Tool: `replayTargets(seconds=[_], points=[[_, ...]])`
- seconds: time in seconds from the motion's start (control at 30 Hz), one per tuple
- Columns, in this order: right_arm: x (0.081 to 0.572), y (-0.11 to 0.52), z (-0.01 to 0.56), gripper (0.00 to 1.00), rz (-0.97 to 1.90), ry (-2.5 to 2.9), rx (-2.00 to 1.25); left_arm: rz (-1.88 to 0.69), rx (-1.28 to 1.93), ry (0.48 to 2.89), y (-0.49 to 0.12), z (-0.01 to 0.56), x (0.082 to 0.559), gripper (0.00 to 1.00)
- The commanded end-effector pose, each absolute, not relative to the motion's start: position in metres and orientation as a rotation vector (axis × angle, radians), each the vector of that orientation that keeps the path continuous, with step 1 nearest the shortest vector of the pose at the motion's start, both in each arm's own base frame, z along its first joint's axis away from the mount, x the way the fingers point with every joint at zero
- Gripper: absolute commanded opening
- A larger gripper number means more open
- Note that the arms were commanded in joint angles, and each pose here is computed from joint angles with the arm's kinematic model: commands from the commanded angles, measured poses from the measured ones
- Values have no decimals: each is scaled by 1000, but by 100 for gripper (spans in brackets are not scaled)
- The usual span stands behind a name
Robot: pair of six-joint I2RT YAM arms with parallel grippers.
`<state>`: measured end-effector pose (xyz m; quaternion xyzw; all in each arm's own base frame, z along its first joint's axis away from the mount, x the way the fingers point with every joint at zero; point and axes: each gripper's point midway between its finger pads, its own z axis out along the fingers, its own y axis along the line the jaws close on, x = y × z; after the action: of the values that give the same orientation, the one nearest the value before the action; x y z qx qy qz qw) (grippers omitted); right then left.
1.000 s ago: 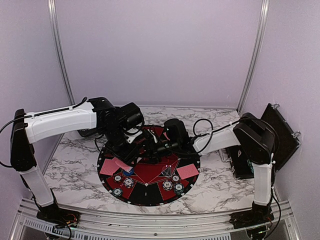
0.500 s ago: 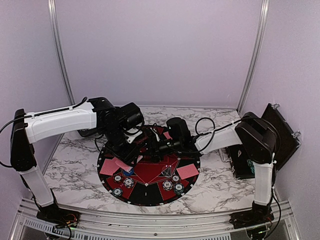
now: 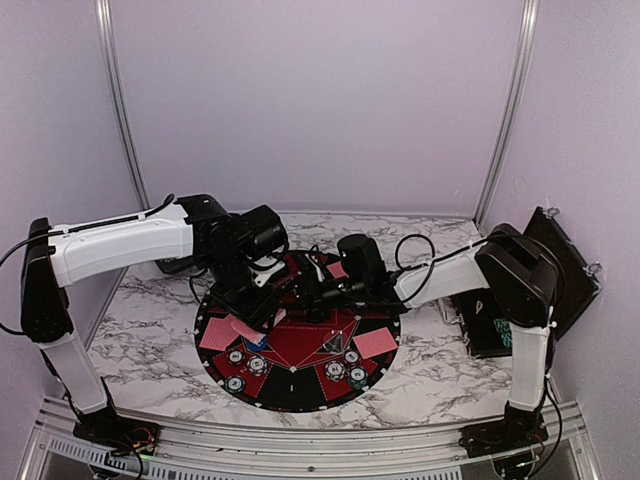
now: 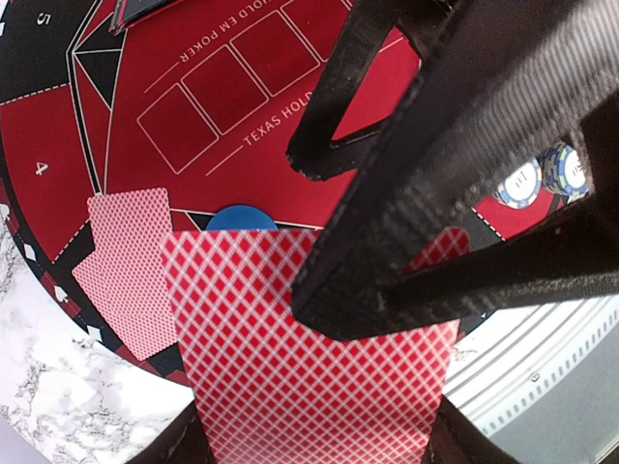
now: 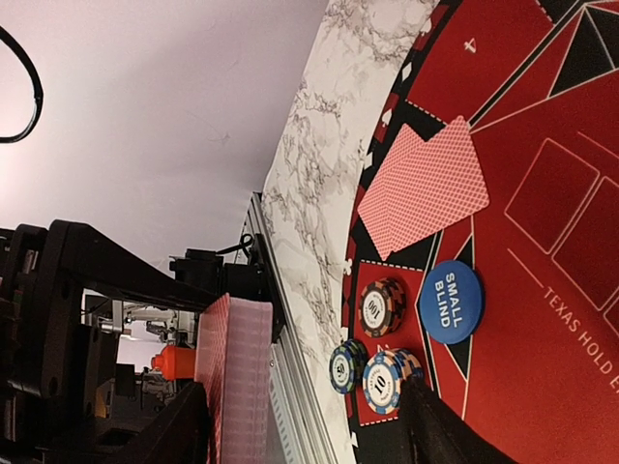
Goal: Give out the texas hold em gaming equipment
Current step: Pick up the poker card from the face-down deck piles.
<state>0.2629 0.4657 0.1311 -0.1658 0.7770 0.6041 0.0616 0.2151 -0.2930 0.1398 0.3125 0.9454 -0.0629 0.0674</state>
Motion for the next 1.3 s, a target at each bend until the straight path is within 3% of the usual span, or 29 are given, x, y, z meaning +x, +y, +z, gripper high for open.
replayTargets(seconds=[0.0,0.4,0.77,1.27], points=[[264,465,155,66,1865,2272,-506,-189,951,2840,-293,146,213,53],[242,487,157,70,1962,2245,-571,-188,955,2840,-294,146,214,53],[244,489,129,60,1903,2329,-544,-191,953,2834,-294,148,214,53],[266,467,122,56,1782,2370,-471,-191,953,2835,-294,148,215,53]])
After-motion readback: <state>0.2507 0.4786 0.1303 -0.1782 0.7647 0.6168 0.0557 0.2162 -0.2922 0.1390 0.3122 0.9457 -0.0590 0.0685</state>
